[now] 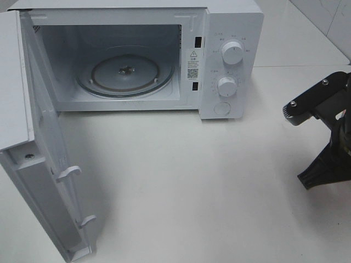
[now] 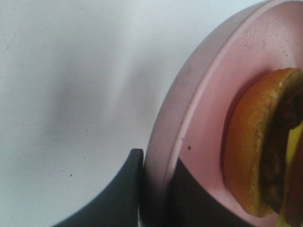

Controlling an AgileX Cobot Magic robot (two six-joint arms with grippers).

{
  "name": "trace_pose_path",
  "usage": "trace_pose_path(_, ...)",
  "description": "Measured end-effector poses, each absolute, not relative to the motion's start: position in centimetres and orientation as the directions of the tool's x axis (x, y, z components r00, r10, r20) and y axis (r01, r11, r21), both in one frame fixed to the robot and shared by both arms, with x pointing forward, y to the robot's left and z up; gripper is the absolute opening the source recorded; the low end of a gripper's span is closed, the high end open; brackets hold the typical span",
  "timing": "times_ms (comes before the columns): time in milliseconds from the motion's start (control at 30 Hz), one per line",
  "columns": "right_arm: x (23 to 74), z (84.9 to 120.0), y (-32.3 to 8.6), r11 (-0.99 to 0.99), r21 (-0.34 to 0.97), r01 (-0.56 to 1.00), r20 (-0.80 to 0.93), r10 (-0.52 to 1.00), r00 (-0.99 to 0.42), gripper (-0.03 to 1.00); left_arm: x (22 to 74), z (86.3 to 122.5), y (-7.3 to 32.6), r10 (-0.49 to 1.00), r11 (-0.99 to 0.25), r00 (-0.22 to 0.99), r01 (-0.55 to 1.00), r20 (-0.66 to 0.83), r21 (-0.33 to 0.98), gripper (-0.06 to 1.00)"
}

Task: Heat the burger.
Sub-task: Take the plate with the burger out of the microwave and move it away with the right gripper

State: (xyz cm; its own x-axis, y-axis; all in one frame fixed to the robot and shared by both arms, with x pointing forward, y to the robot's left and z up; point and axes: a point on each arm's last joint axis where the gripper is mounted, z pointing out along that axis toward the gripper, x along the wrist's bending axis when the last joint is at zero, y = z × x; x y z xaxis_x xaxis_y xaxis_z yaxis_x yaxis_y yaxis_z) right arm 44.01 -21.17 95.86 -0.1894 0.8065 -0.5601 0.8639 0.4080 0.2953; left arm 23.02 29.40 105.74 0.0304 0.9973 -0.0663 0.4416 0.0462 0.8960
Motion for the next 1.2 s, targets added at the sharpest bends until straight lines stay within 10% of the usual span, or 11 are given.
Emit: trace_pose_path(1200, 47.6, 87.2, -23.9, 0.195, 0.186, 0.963, -0.502, 0.861, -0.077, 0.08, 23.0, 105.7, 29.4, 0.997, 0.046, 0.030, 0.442, -0.066, 0.896, 0.90)
